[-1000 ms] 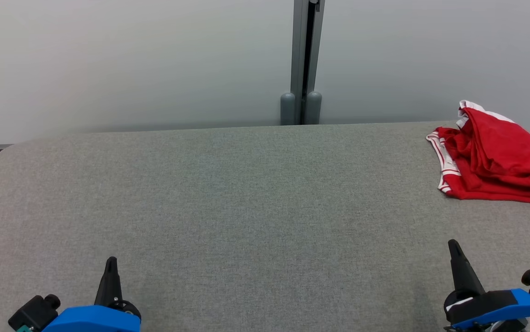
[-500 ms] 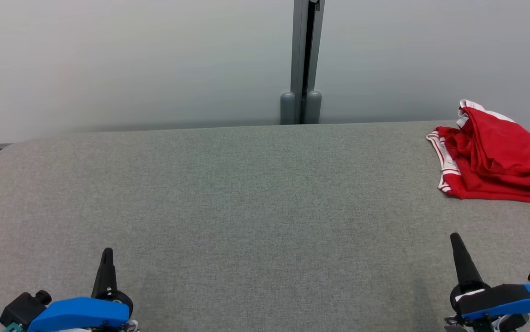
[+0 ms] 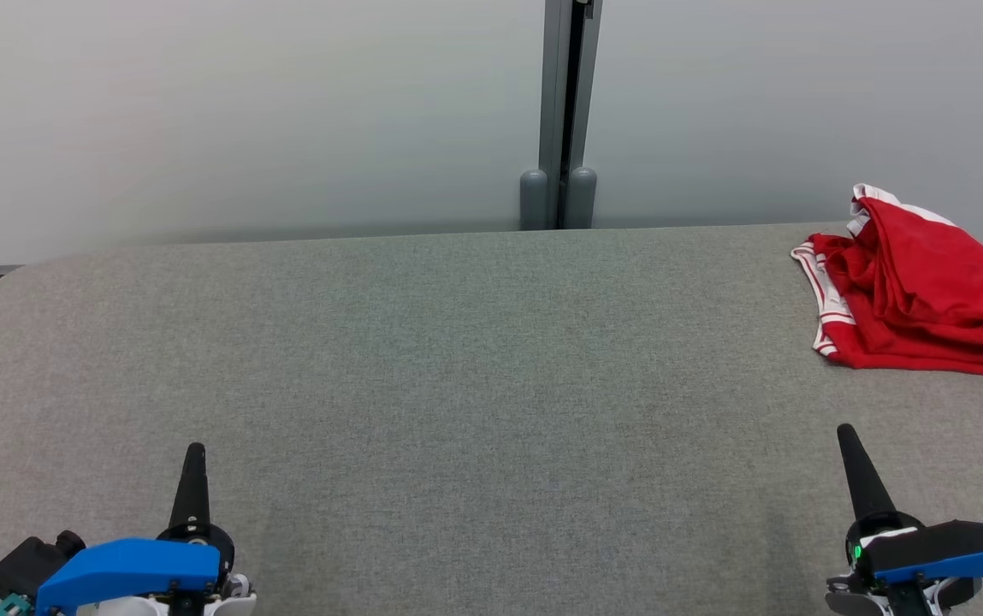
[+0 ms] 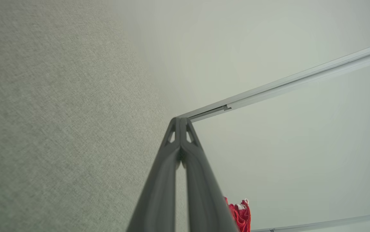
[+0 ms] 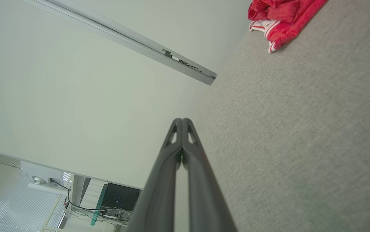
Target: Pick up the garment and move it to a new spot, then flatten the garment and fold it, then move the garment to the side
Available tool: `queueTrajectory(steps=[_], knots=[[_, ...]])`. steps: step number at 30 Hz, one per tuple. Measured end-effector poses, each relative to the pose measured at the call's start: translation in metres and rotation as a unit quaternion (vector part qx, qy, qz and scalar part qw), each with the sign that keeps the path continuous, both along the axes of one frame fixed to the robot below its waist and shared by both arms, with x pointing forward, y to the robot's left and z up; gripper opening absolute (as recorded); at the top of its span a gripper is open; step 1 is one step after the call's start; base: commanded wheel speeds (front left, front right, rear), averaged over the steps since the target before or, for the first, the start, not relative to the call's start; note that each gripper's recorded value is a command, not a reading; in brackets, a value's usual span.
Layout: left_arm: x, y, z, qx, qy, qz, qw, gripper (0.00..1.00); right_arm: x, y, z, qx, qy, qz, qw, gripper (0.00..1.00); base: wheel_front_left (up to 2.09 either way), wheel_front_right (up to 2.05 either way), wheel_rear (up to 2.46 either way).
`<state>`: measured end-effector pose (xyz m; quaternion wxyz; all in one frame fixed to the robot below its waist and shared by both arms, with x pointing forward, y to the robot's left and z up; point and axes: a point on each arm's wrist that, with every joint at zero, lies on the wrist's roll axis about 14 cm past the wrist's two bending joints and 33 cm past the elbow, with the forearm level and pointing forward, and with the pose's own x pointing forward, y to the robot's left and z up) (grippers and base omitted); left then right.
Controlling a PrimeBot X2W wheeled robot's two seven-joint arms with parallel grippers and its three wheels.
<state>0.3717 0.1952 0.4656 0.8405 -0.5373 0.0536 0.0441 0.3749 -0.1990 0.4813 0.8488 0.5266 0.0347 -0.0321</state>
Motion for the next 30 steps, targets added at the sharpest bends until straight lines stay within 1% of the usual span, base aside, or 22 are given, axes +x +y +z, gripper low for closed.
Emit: queueTrajectory(steps=[13, 30], knots=[[0.003, 0.002, 0.007, -0.058, -0.011, 0.007, 0.998, 0.00, 0.004, 0.000, 0.006, 0.063, -0.011, -0.003, 0.998, 0.00, 0.00, 0.00, 0.00], [0.009, 0.003, 0.020, -0.125, -0.031, 0.009, 0.992, 0.00, 0.007, 0.001, 0.012, 0.135, -0.023, -0.004, 0.991, 0.00, 0.00, 0.00, 0.00]])
